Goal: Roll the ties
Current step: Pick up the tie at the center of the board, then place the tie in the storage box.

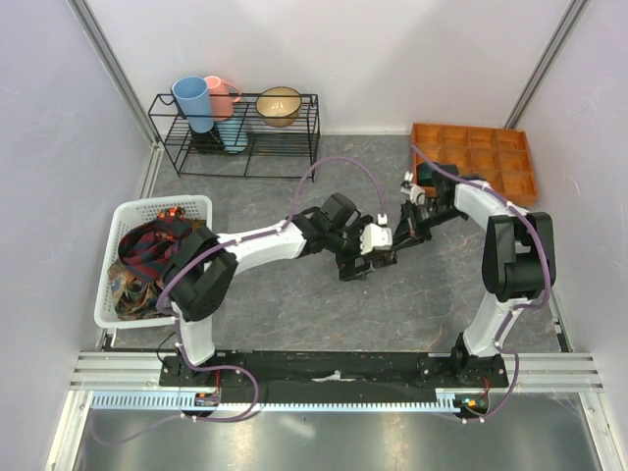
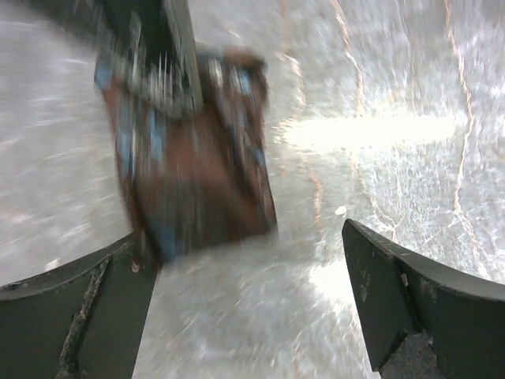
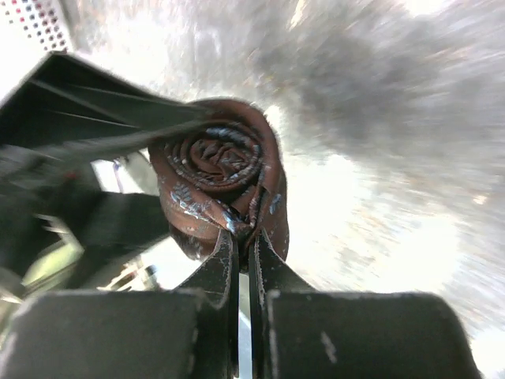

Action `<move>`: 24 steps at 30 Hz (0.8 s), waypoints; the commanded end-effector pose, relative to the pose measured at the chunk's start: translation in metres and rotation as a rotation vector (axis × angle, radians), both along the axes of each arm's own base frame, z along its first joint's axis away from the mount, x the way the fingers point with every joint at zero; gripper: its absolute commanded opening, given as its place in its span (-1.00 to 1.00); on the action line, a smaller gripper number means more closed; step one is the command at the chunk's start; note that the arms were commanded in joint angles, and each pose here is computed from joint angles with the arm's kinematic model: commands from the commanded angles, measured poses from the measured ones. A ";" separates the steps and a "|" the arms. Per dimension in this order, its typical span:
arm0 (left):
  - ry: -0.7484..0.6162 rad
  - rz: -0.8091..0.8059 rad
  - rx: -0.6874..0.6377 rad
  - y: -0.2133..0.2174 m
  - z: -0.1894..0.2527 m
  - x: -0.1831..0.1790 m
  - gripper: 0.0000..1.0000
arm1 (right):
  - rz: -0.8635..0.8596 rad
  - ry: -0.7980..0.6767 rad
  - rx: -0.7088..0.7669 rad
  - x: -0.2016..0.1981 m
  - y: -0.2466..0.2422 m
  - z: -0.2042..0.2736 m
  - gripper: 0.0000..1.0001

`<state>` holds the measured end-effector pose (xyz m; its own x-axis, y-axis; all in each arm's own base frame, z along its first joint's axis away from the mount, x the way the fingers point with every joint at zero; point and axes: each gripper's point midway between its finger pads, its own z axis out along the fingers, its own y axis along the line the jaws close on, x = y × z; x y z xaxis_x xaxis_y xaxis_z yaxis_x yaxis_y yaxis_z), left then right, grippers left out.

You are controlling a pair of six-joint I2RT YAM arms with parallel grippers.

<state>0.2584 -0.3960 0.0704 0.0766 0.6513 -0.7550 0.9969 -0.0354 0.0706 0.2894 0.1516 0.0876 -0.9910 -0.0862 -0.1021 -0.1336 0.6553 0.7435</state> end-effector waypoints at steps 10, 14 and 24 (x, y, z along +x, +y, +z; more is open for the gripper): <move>0.114 0.140 -0.100 0.038 0.070 0.007 0.99 | -0.118 -0.352 -0.372 0.107 -0.161 0.091 -1.00; 0.116 0.177 -0.124 0.039 0.076 0.015 0.99 | -0.225 -0.430 -0.477 0.142 -0.213 0.112 -1.00; 0.125 0.215 -0.134 0.047 0.074 0.025 0.99 | -0.347 -0.493 -0.616 0.196 -0.264 0.104 -1.00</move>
